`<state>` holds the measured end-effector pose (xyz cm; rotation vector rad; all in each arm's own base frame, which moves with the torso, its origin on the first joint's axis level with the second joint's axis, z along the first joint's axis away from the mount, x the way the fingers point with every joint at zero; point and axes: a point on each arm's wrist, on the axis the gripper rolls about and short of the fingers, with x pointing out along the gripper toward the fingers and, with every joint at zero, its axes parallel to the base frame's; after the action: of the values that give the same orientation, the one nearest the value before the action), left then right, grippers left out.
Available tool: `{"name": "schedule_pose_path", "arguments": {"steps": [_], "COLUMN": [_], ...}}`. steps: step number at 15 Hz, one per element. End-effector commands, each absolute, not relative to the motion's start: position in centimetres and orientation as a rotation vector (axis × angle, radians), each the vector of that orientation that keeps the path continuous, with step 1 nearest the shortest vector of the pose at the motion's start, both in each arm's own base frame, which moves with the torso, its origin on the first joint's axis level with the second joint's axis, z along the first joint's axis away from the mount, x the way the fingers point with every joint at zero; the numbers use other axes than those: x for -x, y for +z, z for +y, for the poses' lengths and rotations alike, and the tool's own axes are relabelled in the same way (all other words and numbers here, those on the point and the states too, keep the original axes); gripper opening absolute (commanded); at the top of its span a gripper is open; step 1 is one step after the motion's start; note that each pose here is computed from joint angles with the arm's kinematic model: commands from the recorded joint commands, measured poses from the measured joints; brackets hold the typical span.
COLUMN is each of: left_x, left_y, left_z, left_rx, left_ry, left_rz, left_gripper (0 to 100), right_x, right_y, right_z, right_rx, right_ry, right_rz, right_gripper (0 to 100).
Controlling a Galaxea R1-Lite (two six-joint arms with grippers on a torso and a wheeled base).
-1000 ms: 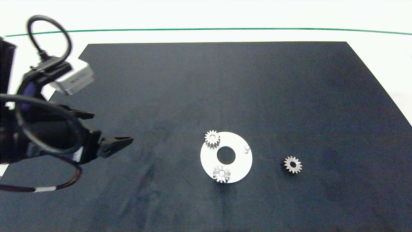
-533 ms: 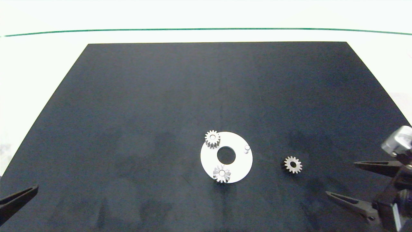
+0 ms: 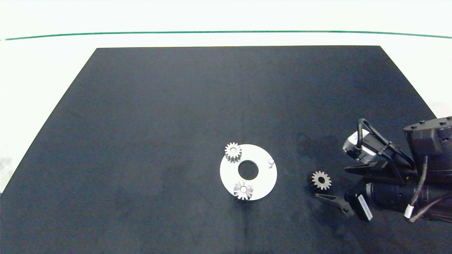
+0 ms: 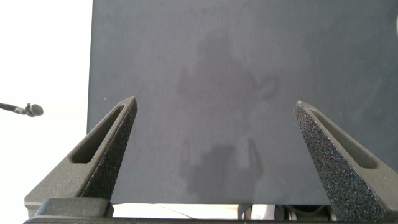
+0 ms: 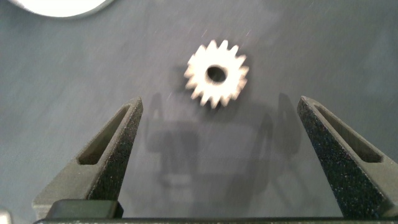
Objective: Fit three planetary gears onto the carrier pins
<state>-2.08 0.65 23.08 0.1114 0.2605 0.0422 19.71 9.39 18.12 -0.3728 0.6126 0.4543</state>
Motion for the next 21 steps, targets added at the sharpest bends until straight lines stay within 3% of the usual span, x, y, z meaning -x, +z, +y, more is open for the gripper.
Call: {"name": "schedule_pose_path", "arguments": {"steps": [1,5,21], "left_x": [2.8,3.4,4.4], "left_y": [22.8,22.5,21.6], "left_z": [0.7,0.8,0.9], "left_rx": [-0.097,-0.089,-0.083], "left_ry": [0.046,0.047,0.048], "left_rz": [0.249,0.237,0.248], "left_gripper": [100,100,100], "right_x": [-21.1,-21.8,-22.2], "right_y": [17.0,16.5,16.5], "right_z": [10.1,10.4,10.6], "right_rx": [0.388,0.386,0.38], "right_ry": [0.44,0.439,0.437], "right_rz": [0.638,0.641,0.635], "right_gripper": [100,99,66]}}
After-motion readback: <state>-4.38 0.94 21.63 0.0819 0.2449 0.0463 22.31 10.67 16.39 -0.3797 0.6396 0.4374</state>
